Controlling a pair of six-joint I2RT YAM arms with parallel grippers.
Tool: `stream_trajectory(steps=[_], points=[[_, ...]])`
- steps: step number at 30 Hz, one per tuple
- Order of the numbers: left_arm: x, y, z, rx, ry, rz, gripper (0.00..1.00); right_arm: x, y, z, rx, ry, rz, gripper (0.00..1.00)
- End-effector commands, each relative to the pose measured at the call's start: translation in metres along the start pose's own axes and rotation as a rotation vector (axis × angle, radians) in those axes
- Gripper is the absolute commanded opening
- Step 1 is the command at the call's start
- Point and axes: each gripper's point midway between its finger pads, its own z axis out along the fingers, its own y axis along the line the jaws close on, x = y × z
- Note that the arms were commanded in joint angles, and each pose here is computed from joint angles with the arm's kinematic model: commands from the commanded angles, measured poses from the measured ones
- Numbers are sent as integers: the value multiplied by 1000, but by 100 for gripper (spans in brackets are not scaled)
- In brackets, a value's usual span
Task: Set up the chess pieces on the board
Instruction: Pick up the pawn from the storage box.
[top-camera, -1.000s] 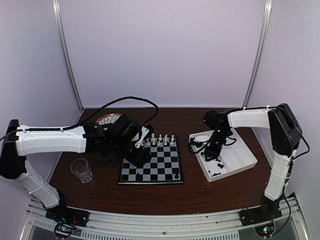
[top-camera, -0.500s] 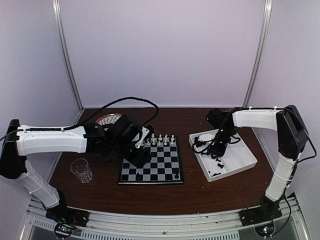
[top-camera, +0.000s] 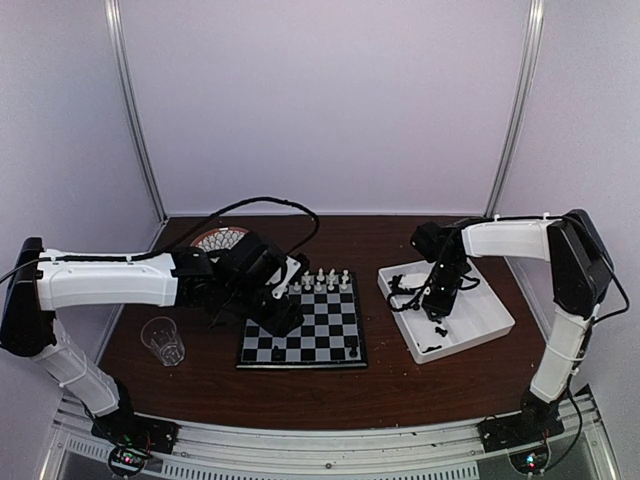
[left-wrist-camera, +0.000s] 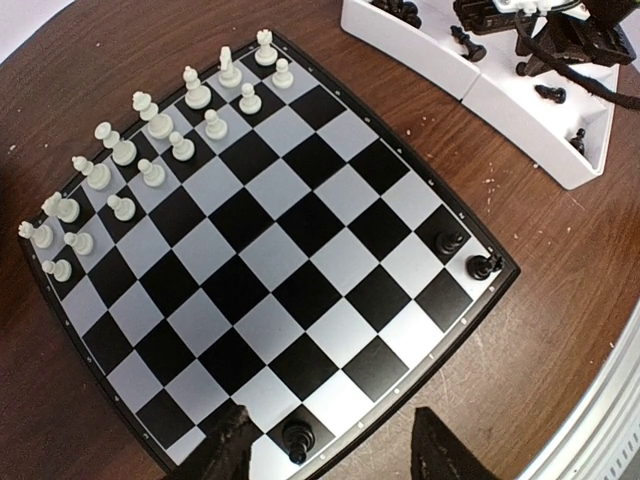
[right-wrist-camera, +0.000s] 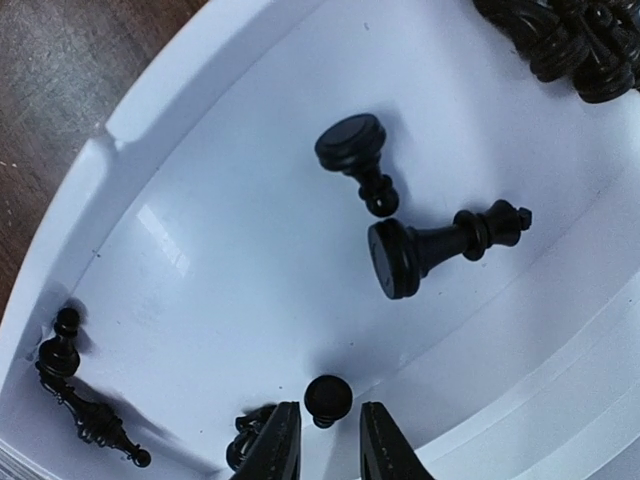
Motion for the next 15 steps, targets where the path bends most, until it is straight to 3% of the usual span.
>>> stream_trajectory(steps=[1,15], points=[[-10,-3,-1,16,-39,-5,55,11,5,12,4,70,-14,24],[-8,-5,4,23,-28,-2,55,23,7,28,26,167,16,24]])
